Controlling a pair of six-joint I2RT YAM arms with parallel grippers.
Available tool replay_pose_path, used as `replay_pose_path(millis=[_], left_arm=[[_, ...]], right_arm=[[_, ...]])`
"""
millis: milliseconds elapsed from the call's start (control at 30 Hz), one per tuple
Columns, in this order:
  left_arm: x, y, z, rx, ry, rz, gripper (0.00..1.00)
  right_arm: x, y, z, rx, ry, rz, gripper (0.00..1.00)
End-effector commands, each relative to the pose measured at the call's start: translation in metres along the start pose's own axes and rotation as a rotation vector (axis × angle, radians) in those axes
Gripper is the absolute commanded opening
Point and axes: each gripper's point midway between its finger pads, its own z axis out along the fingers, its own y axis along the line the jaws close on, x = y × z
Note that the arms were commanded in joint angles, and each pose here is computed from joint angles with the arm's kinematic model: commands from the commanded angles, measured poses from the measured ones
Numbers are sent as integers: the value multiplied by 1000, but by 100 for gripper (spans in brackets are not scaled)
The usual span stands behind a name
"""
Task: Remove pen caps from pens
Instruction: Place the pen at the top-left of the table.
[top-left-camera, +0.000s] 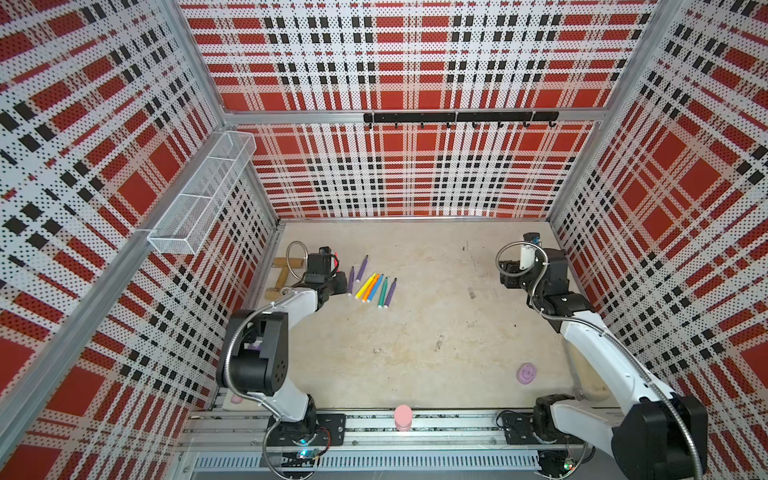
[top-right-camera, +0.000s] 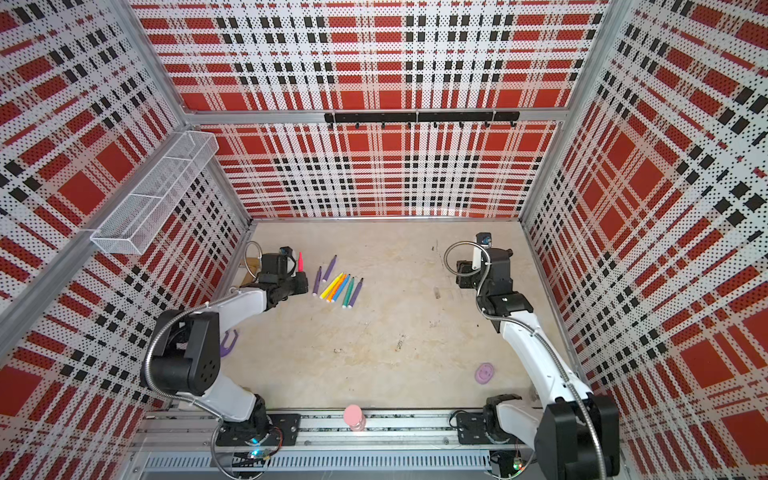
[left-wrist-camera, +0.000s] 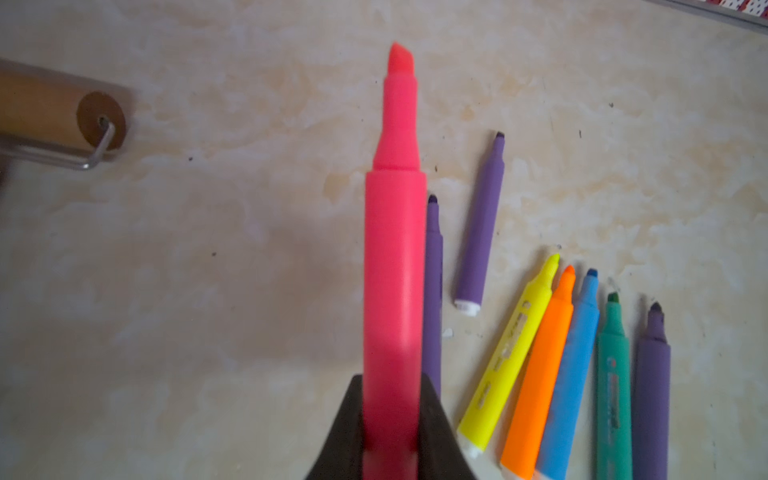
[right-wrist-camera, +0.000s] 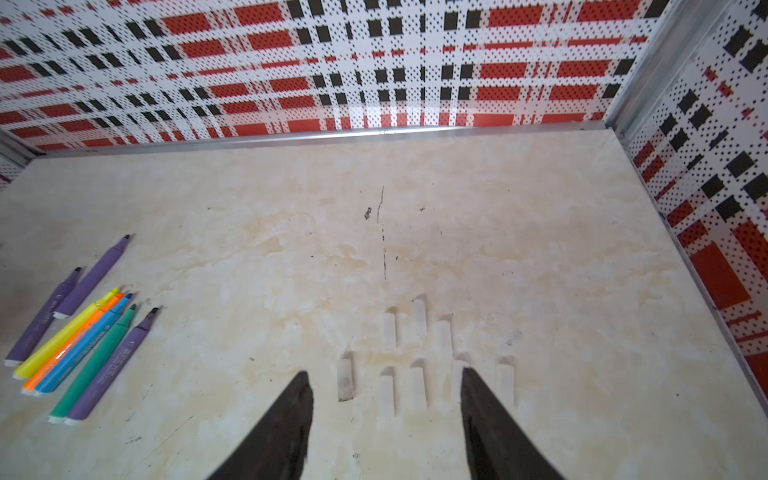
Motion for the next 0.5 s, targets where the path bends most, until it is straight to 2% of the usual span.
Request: replay_pose_path(millis=[0,133,233,467], left_arm=[[-4,1,4,14,25,-6,9],[-2,1,9,21,46,-10,13],[8,3,18,12,113,6,16],[18,8,34,-6,206,5,18]], right_arm=[[-19,10,-11,-48,-88,2,65],[-25,9,-15,-46,-106,1,68],[-24,10,-14,-47,-102,0,69],[-26,9,-15,-45,-109,2,70]])
